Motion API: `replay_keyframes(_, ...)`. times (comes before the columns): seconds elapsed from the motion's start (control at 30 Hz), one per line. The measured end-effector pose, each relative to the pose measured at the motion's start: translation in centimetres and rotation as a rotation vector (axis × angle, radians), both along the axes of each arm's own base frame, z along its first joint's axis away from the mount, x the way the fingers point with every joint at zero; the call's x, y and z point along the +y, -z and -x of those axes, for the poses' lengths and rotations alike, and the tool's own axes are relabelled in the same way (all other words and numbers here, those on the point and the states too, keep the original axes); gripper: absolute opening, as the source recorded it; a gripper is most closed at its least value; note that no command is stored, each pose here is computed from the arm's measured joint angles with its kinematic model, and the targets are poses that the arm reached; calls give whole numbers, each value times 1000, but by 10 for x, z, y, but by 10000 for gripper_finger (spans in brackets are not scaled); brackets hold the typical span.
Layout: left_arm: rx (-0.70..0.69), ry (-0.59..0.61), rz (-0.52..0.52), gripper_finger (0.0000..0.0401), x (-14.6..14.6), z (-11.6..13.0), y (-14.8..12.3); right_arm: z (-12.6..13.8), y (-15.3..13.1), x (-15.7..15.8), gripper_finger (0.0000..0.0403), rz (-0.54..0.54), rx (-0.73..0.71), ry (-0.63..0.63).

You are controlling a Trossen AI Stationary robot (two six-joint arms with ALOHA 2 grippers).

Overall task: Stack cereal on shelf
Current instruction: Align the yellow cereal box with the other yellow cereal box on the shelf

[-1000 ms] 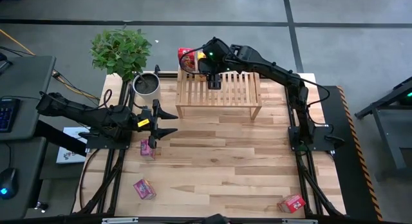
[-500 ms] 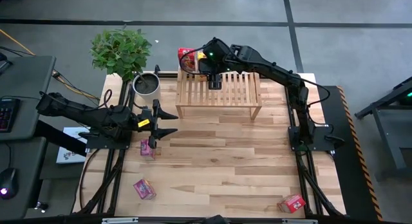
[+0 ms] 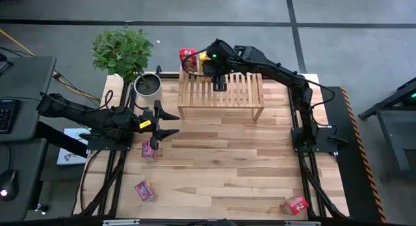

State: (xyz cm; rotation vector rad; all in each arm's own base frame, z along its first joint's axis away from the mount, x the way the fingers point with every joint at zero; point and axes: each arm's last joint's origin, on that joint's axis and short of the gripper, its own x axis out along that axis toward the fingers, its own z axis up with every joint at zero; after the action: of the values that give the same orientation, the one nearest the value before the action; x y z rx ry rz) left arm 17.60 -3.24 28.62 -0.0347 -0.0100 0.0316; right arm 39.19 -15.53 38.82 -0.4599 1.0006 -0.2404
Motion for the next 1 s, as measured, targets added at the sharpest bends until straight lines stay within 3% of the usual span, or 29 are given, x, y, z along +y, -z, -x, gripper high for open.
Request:
replay_keyframes(0.83, 1, -22, 1, 218, 1, 0, 0, -3, -1, 0, 200, -64, -57, -2)
replay_keyframes(1.0, 1, -21, 1, 218, 1, 0, 0, -4, -5, -2, 200, -54, -115, 47)
